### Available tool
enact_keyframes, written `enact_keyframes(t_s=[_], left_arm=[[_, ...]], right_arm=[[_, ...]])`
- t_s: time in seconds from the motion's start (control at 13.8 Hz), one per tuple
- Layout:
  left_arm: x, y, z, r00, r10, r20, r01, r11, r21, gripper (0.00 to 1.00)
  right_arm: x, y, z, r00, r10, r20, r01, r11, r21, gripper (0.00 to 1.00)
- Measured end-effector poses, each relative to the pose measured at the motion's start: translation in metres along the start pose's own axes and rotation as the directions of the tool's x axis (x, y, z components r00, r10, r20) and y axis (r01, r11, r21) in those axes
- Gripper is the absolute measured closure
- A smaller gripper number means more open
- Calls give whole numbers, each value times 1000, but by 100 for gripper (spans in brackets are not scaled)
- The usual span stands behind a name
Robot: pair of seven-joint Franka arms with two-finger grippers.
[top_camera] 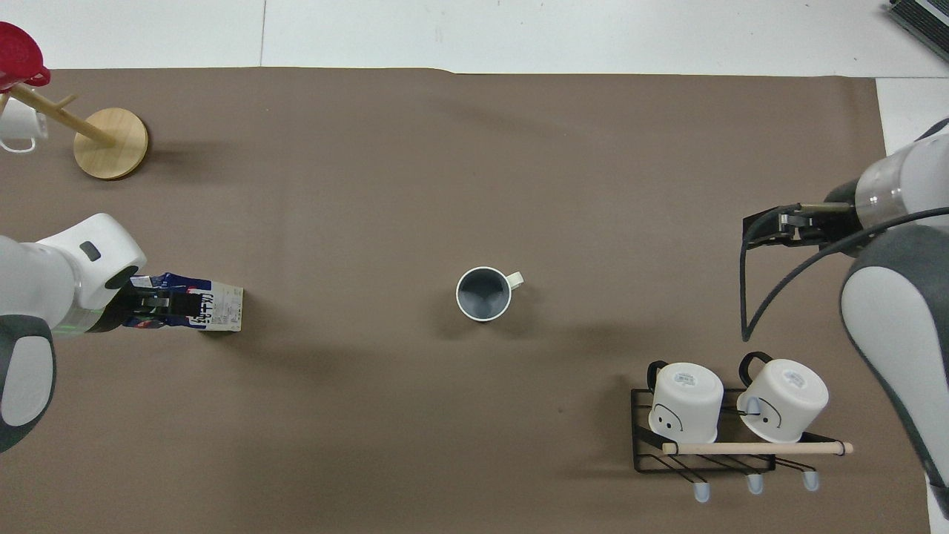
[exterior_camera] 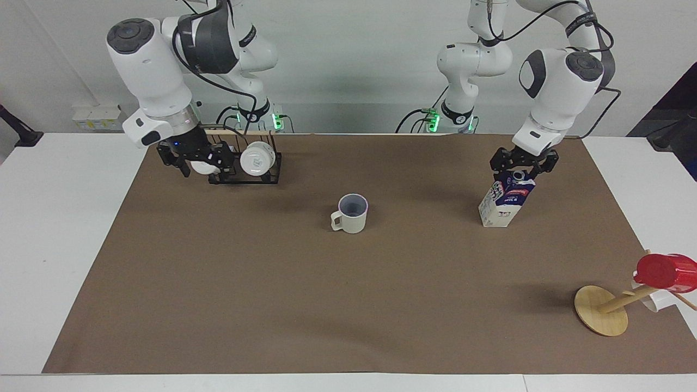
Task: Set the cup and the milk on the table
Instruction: 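Lift the milk carton with the left gripper and carry it toward the mug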
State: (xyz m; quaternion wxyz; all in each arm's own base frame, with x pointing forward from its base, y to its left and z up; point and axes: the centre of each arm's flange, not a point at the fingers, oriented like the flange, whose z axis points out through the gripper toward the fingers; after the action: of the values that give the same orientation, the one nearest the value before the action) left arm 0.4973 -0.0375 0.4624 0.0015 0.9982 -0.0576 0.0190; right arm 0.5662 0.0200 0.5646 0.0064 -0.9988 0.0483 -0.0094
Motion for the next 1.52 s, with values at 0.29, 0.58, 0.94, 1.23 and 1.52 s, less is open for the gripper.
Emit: enact_keyframes(t_s=[0.29,0.58,0.94,1.23,1.52], left_arm=[[1,-4,-1,998,55,-20,-55,998,2,33],[1,-12,-2,998,60,-24,-60,998,2,56],[5,22,-13,1000,-9,-28,8,999,-41,56],[10,105,-36,995,-90,-50,87,994,-65,56],[15,172,-35,988,-148,-51,143,986,-85,56]], right_arm=[[-12,16,-46,1000,17,-21,-18,1000,-16,0],[-25,35,-93,1000,10,-1,-10,1000,-30,0],[-35,37,-112,1000,4,-14,-5,1000,-30,0],[-42,41,-117,1000,-27,6,27,999,-35,0],[-54,45,-131,999,-40,0,40,999,-30,0]])
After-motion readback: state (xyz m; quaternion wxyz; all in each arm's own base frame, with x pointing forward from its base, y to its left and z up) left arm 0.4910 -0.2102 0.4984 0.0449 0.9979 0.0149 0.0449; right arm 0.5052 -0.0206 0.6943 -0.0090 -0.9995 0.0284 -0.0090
